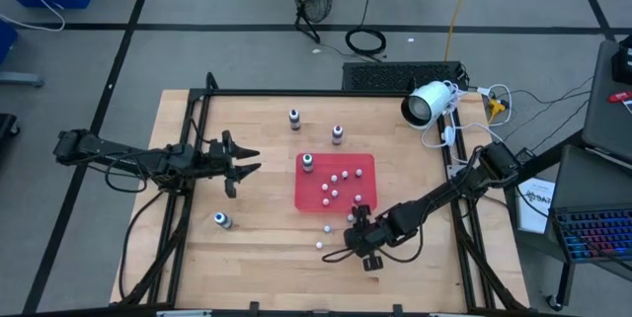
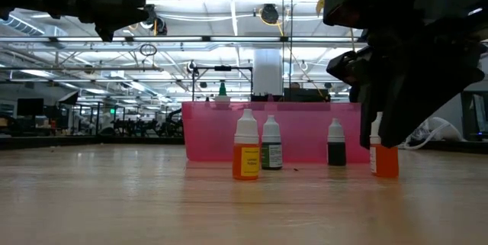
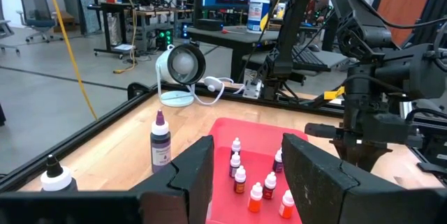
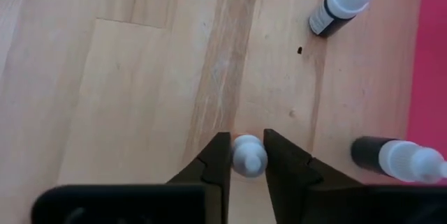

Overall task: Pick & Place food coloring
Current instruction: Put the small yellow food coloring bottle into the red bin

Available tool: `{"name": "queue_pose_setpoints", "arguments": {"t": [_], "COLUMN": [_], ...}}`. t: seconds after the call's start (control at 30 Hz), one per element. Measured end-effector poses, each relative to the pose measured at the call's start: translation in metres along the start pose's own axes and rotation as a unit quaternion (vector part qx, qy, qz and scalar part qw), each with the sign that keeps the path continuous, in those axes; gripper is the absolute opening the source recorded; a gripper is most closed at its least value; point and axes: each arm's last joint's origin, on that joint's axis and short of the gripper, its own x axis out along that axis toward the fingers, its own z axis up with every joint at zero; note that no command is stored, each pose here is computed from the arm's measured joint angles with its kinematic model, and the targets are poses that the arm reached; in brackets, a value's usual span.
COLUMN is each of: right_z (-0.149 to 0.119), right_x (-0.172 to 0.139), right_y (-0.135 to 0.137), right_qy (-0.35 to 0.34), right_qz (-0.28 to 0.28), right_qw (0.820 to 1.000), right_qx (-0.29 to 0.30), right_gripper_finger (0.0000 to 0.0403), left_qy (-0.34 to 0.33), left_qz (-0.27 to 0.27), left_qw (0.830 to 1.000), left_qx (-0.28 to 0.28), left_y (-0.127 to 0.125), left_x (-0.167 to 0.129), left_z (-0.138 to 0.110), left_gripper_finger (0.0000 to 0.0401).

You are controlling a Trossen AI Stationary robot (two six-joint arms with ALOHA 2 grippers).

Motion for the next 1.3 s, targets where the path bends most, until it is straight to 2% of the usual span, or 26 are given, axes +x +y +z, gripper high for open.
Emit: {"name": "queue_pose_setpoints", "arguments": {"t": [0.2, 0.33, 0.43, 0.57, 0.73, 0.83, 0.93, 1.07, 1.3], "right_z": [0.006, 0.025, 0.038, 0.048, 0.043, 0.034, 0.025, 0.013, -0.006], "right_x": [-0.007, -0.035, -0.062, -0.099, -0.124, -0.122, -0.109, -0.085, -0.058], "right_y": [0.001, -0.002, -0.010, -0.034, -0.087, -0.114, -0.133, -0.142, -0.152], "right_qy": [-0.006, -0.032, -0.059, -0.093, -0.073, -0.039, -0.032, -0.039, -0.043], "right_qz": [0.002, 0.001, -0.022, -0.040, -0.084, -0.107, -0.093, -0.056, -0.062], "right_qw": [1.000, 0.998, 0.996, 0.993, 0.994, 0.993, 0.994, 0.996, 0.995], "right_qx": [-0.028, -0.050, -0.064, -0.067, -0.009, 0.028, 0.052, 0.055, 0.059], "right_gripper_finger": [0.0047, 0.0047, 0.0047, 0.0047, 0.0047, 0.0047, 0.0047, 0.0047, 0.0047], "left_qy": [0.000, 0.000, 0.000, 0.000, 0.000, 0.000, 0.000, 0.000, -0.001], "left_qz": [0.000, 0.000, 0.000, 0.000, 0.000, 0.000, 0.000, 0.000, 0.000], "left_qw": [1.000, 1.000, 1.000, 1.000, 1.000, 1.000, 1.000, 1.000, 1.000], "left_qx": [0.000, 0.000, 0.000, 0.000, 0.000, 0.000, 0.000, 0.000, 0.000], "left_y": [0.000, 0.000, 0.000, 0.000, 0.000, 0.000, 0.000, 0.000, 0.000], "left_x": [0.000, 0.000, 0.000, 0.000, 0.000, 0.000, 0.000, 0.000, 0.000], "left_z": [0.000, 0.000, 0.000, 0.000, 0.000, 0.000, 0.000, 0.000, 0.000], "left_gripper_finger": [0.0170, 0.0170, 0.0170, 0.0170, 0.0170, 0.0170, 0.0170, 0.0170, 0.0170]}}
